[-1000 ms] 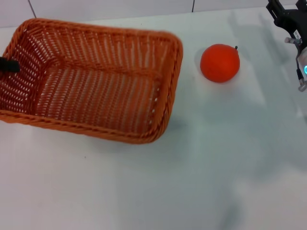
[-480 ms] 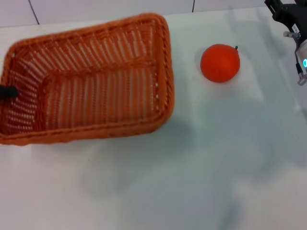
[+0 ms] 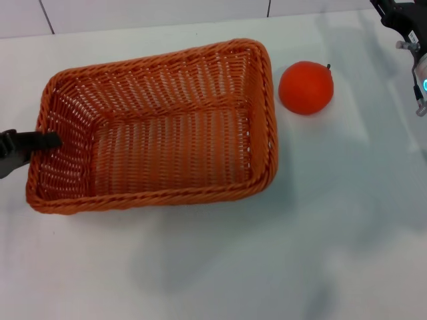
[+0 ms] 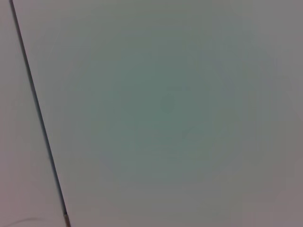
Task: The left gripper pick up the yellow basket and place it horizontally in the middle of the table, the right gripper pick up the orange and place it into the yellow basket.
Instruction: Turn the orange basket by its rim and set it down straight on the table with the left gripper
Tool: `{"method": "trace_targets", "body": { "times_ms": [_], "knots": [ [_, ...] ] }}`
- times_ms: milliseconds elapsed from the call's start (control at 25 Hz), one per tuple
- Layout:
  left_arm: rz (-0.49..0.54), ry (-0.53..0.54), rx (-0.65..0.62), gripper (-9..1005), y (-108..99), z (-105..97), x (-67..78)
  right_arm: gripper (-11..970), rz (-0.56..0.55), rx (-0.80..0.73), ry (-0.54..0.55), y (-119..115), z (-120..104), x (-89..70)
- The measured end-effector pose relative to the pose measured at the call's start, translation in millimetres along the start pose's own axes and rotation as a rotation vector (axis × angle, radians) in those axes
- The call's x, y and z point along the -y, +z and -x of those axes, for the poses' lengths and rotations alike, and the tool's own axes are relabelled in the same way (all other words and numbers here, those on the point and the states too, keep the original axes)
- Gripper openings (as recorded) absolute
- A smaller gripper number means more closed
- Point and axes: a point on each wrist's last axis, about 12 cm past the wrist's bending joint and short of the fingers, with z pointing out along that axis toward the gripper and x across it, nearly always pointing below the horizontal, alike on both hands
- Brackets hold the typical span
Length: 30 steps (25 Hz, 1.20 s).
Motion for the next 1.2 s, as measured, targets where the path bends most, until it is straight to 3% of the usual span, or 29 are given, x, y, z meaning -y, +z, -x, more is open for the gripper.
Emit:
{"method": "trace_targets", "body": {
  "times_ms": [800,1200],
  "knots": [
    [-0.010,-0.055,-0.017,214,12,-11,1.6,831,0.004,0.002,-0.004,0,0,-1.5],
    [-0.021,-0.066,-0.038,436,3,-15,1.7,812,0.002,-0.006,-0.007,2,-3,-1.5]
  ]
}}
